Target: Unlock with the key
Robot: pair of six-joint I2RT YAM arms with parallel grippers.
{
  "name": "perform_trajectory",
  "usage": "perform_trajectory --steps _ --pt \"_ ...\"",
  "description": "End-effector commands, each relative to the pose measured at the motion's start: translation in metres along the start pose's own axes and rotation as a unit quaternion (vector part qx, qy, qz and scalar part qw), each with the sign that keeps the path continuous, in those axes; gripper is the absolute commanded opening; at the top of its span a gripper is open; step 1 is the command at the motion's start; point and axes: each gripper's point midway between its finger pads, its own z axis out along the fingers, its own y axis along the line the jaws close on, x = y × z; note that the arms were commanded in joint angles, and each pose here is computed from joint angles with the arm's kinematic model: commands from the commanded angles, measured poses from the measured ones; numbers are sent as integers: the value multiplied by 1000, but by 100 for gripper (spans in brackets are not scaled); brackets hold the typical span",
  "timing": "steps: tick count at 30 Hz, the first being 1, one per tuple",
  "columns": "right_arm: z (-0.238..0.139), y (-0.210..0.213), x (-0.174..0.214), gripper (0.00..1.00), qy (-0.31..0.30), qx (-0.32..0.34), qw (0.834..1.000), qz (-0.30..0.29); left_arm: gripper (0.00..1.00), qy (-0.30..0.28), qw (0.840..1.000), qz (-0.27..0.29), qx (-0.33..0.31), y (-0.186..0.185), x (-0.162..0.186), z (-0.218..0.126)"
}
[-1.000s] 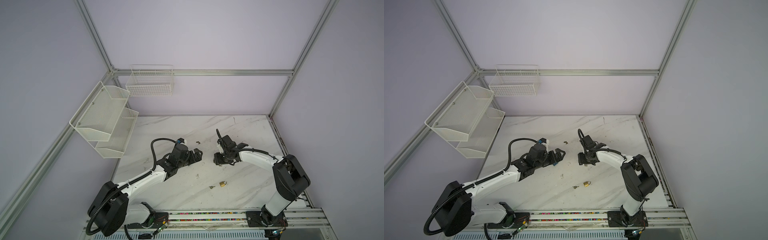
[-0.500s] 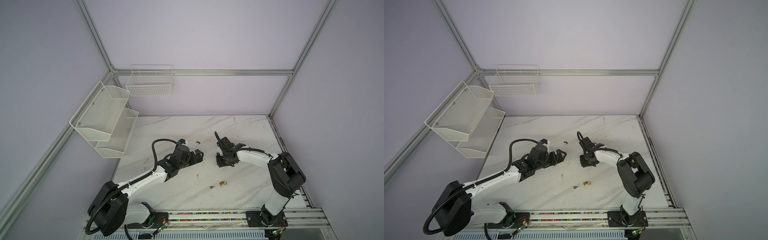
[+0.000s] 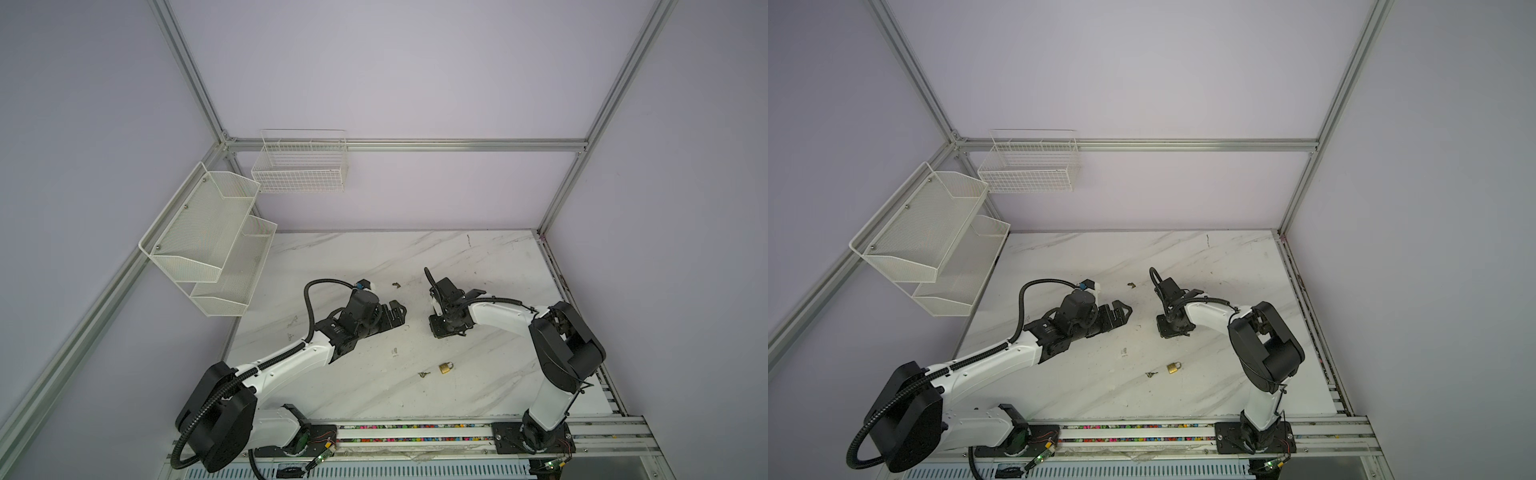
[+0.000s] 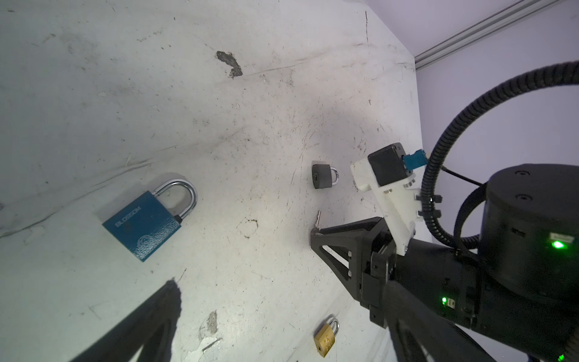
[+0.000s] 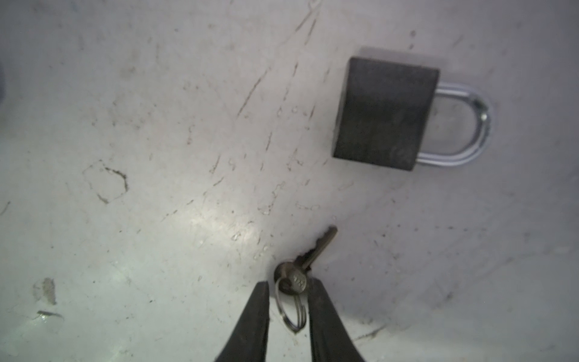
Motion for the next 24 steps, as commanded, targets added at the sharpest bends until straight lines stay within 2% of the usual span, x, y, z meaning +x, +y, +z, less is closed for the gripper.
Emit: perform_trajectory --steps 1,6,11,14,20,24 --pt "8 -6 11 21 15 21 1000 0 100 -28 999 3 33 -32 -24 -7" --pt "6 -7 10 16 9 30 1000 -3 100 -28 999 4 30 -30 -24 -7" --pt "5 -7 6 16 2 30 1000 -8 100 -29 999 3 30 -31 -25 -7" --pt "0 -6 -1 10 -11 32 999 -12 100 -30 999 3 33 -32 -26 -8" --pt "-12 -1 -18 9 -36 26 999 -31 100 -44 998 0 35 -32 -32 -19" --pt "-22 5 -27 2 -55 17 997 -49 100 -57 998 -3 42 -31 -39 -31"
